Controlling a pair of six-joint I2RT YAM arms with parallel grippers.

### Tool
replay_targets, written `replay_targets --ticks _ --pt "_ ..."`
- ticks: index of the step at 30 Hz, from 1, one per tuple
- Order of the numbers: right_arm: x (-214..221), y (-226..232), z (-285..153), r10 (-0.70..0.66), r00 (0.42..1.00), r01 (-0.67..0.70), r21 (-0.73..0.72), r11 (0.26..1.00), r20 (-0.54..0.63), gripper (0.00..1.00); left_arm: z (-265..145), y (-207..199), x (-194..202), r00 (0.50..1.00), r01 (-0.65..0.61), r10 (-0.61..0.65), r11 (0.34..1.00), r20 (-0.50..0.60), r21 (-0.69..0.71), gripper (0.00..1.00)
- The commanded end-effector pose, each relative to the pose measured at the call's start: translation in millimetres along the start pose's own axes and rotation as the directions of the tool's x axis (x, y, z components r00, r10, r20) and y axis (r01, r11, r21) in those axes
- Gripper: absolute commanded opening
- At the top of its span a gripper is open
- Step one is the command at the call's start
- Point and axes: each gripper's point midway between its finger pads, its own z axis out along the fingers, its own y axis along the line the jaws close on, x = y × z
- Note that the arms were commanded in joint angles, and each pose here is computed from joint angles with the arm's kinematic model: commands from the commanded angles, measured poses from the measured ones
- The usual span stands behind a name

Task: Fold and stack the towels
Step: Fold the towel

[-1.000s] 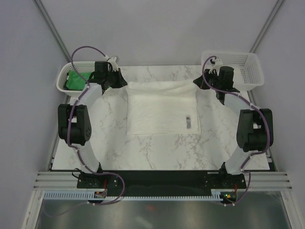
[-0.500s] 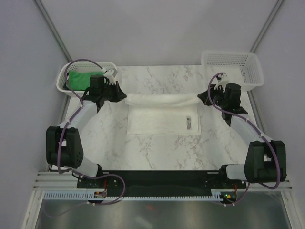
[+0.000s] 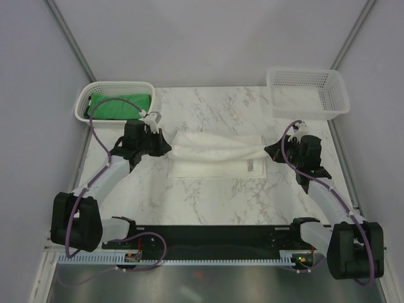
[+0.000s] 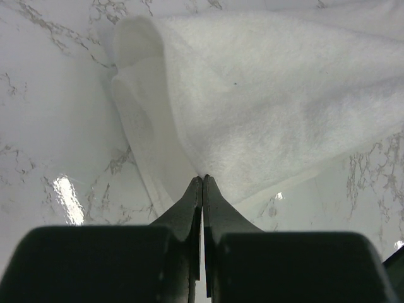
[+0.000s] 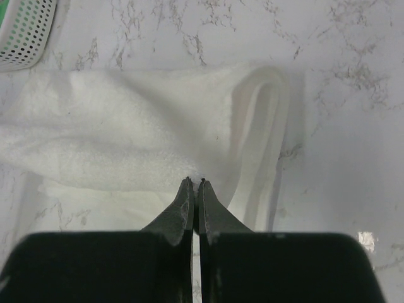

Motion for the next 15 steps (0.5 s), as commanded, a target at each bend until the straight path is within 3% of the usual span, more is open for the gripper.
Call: replay_targets --ticks 1,7,12,15 --pt "7 -7 -10 0.070 0.997 -0.071 0.051 0.996 0.029 0.00 -9 4 -6 0.998 0.017 -0.014 0.998 0.056 -0.062 0.02" --pt "25 -14 -20 0.110 0.993 -0.113 0.081 0.990 0.037 0.00 -14 8 7 0.997 0.050 -0.043 0.992 0.066 -0.115 0.02" --pt "12 -12 -23 0.052 0.997 -0.056 0.090 0.994 0.049 0.00 -18 6 3 0.996 0.044 -0.034 0.992 0.087 -0.117 0.02" --pt "10 -9 -24 0.069 0.997 -0.072 0.089 0.993 0.035 0.00 -16 7 13 0.997 0.060 -0.055 0.991 0.045 -0.119 0.02"
